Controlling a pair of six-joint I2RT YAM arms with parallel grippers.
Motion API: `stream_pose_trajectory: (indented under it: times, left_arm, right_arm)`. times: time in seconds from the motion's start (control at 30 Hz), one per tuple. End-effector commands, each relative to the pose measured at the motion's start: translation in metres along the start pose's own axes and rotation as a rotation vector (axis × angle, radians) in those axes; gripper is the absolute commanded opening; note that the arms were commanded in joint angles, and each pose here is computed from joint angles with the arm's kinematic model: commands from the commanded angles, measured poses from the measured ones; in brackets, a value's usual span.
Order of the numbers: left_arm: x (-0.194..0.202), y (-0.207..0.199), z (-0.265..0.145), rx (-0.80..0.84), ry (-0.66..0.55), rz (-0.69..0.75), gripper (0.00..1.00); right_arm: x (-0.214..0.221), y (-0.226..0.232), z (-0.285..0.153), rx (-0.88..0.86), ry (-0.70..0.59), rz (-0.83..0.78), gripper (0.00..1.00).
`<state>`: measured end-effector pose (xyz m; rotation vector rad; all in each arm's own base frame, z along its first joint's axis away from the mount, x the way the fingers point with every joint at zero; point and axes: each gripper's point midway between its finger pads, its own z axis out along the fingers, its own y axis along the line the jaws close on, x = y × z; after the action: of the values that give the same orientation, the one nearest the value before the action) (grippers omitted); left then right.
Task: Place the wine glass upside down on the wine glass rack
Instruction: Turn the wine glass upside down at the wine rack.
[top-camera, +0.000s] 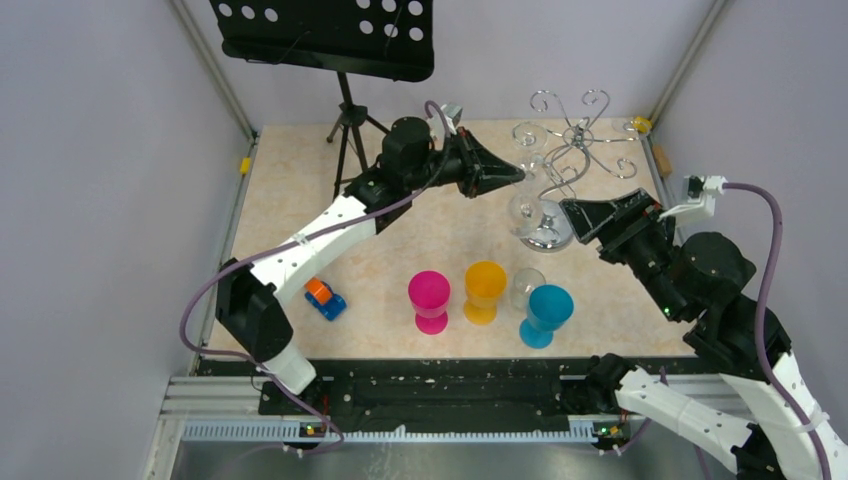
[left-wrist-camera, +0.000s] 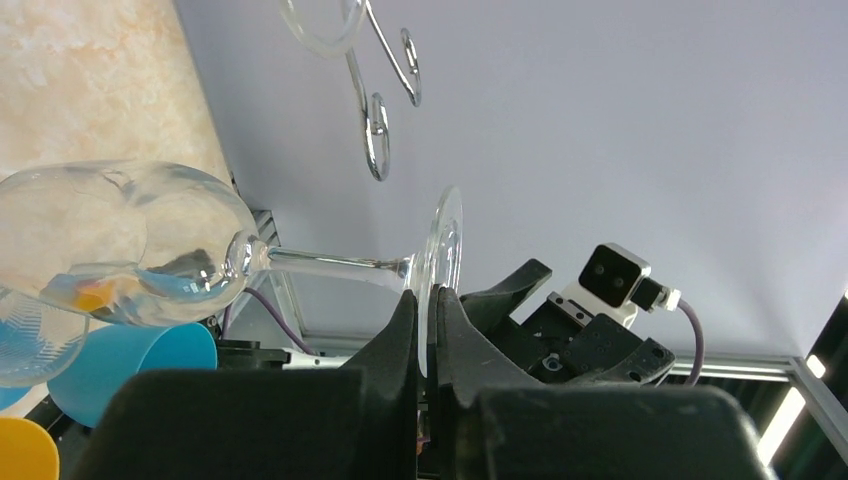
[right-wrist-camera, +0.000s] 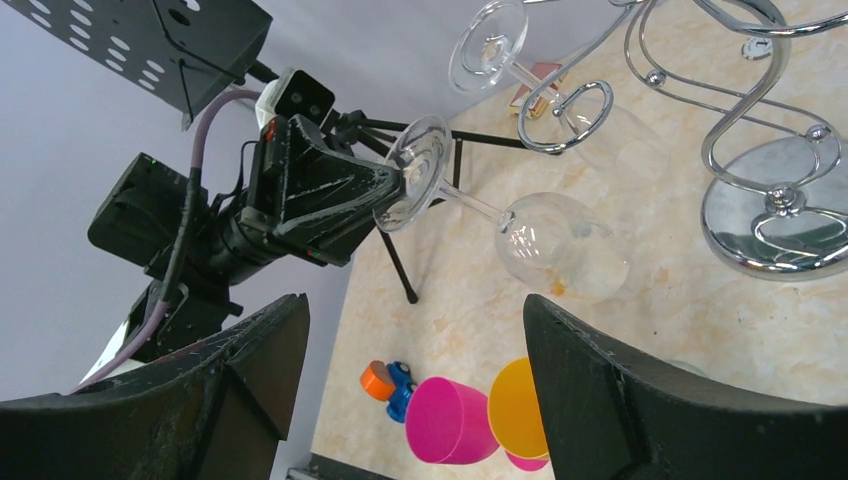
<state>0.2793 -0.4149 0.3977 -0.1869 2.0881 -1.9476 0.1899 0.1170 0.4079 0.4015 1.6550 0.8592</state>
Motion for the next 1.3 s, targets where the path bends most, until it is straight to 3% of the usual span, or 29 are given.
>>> stream_pose_trajectory:
  times: [0.0,1.27]
  left_arm:
    - [-0.007,-0.047,-0.001,0.143,-0.032,0.050,0.00]
    - [-0.049,-0.036,0.050,0.123,-0.067,0.005,0.00]
  right_arm:
    - [-0.021,0.006,-0.011,-0.013,-0.055,0.005,0.80]
    - [-0.011,0.006,0.000,-0.008,-0.026,-0.020,0.80]
